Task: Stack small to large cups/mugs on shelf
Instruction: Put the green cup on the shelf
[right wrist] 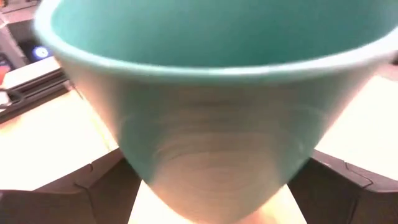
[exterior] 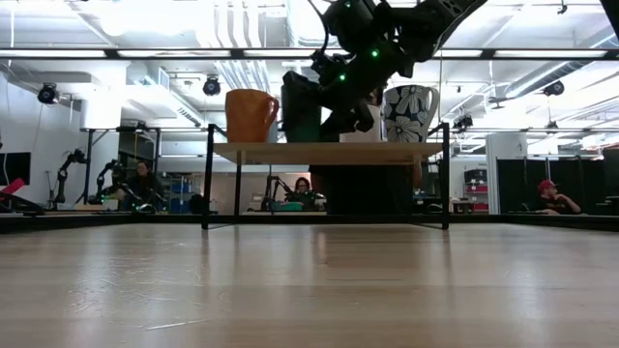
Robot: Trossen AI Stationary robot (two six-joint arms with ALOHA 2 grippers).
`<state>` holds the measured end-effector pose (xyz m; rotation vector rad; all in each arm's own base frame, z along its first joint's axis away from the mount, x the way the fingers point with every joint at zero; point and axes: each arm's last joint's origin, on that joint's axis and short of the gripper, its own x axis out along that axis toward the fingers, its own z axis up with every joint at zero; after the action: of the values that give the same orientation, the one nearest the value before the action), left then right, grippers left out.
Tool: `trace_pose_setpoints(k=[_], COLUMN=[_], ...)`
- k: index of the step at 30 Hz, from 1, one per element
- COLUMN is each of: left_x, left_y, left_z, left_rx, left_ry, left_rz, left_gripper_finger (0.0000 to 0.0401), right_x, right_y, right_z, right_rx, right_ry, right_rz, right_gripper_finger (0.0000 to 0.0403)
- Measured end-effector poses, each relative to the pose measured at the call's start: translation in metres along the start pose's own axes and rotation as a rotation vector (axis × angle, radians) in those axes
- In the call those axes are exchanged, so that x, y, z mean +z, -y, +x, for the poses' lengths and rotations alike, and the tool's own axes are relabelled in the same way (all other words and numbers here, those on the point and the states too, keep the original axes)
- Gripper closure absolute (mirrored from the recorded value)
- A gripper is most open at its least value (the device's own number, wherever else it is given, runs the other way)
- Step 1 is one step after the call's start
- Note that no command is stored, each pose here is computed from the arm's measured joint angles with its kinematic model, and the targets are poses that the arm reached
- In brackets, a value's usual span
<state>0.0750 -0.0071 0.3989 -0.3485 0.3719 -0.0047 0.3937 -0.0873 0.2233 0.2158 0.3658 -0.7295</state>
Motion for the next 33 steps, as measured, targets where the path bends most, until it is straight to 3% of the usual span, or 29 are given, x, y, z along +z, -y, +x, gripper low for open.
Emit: trace_pose_setpoints(k=[8,33], left_x=[0.0,-0.001], left_y=[0.001,0.002], left_z=[0.0,0.0], left_rx=[-0.028,-0.058], left_ry=[-0.011,-0.023], left_rz=[-0.001,-0.003], left_gripper_finger=[0.0344,0.0344], right_x=[0.003,0.007], right_y=[0.015,0.011], right_z=[0.007,0.006], right_rx=[-0.046,0.009], right_ry=[-0.009,-0.016], right_rz=[0.009,0.049], right_gripper_finger=[0.0055,0.0033])
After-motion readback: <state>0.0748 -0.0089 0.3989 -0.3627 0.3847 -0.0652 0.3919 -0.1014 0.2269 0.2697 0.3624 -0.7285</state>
